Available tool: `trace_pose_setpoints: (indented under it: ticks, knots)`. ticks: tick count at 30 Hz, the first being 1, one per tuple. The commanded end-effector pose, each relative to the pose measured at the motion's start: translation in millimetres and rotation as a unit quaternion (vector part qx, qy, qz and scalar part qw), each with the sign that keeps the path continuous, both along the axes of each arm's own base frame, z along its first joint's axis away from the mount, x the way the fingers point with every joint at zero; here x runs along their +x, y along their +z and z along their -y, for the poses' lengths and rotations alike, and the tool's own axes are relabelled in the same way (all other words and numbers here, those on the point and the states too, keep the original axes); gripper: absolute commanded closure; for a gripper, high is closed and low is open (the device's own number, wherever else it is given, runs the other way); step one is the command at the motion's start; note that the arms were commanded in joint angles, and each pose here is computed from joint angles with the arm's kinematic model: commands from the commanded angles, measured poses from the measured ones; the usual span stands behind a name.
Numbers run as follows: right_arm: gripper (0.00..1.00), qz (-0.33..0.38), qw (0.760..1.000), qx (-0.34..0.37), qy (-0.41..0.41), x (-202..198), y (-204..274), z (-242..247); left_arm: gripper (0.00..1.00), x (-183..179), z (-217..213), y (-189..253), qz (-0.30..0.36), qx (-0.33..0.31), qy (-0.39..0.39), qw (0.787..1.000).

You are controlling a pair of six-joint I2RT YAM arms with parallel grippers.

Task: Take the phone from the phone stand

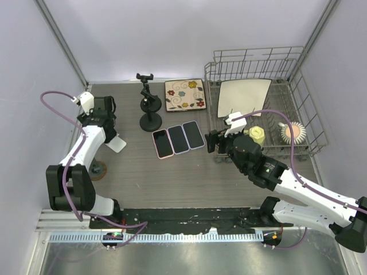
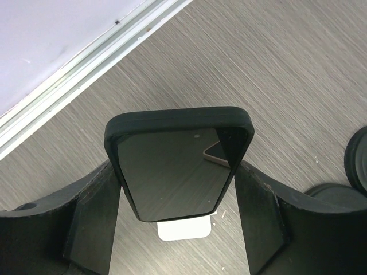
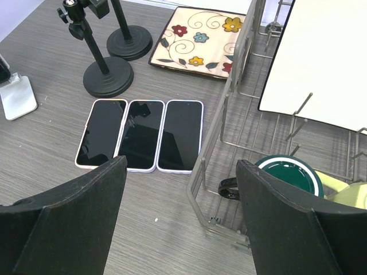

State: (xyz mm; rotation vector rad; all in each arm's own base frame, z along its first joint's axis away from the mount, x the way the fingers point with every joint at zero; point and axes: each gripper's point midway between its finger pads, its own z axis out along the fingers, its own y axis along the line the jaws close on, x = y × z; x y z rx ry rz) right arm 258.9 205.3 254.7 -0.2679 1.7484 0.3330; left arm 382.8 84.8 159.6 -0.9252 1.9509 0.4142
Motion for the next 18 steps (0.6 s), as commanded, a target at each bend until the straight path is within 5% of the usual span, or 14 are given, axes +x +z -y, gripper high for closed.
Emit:
trace_pose_setpoints:
  ticks: [1, 9, 18]
  knots:
    - [0.18, 0.026, 0.999, 0.034, 0.001, 2, 30, -3, 0.57, -5, -8, 58, 0.069, 0.020, 0.004, 0.997]
    - [0.18, 0.025, 0.999, 0.042, 0.007, 0, 33, -6, 0.77, -15, 23, 104, 0.088, -0.020, -0.091, 0.992]
    - [0.18, 0.020, 0.998, 0.049, 0.017, -2, 32, -10, 0.78, -47, 90, 55, -0.039, -0.110, -0.207, 0.971]
